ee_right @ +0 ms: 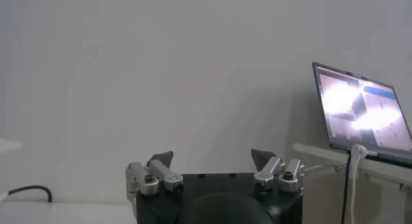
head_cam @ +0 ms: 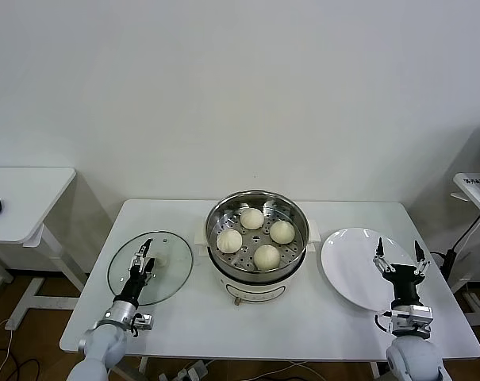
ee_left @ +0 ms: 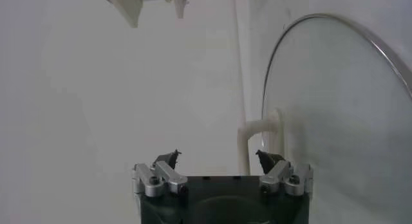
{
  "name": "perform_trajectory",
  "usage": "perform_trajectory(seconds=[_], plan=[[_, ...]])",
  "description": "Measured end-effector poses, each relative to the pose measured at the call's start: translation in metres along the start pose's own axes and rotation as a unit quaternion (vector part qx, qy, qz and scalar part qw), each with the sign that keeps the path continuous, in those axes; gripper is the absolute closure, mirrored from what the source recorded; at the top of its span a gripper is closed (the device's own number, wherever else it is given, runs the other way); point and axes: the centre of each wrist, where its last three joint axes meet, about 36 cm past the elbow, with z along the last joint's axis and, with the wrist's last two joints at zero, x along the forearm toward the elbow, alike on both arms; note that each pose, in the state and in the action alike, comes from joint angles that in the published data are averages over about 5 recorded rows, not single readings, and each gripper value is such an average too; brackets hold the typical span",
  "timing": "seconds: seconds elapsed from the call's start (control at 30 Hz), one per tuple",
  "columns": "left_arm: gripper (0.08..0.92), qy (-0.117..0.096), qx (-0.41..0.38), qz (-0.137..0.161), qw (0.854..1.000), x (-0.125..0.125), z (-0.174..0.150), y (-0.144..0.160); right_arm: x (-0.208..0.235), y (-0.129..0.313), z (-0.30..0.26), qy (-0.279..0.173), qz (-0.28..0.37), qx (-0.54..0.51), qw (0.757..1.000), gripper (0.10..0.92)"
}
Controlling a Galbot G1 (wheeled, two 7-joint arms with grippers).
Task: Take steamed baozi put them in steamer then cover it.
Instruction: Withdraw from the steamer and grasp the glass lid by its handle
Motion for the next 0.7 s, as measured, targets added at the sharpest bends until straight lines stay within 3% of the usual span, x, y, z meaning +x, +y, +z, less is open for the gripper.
perform_trajectory(seconds=[0.3,0.7], plan=[[0.199,0.005,0.000,-0.002,1.000,-0.014,0.001,-0.001,0.002,0.000,0.003,0.000,-0.004,0.006,1.000,0.200],[0.536,0.014,0.012,0.012,1.000,-0.021,0.005,-0.005,0.003,0.002,0.004,-0.002,-0.008,0.008,1.000,0.200]])
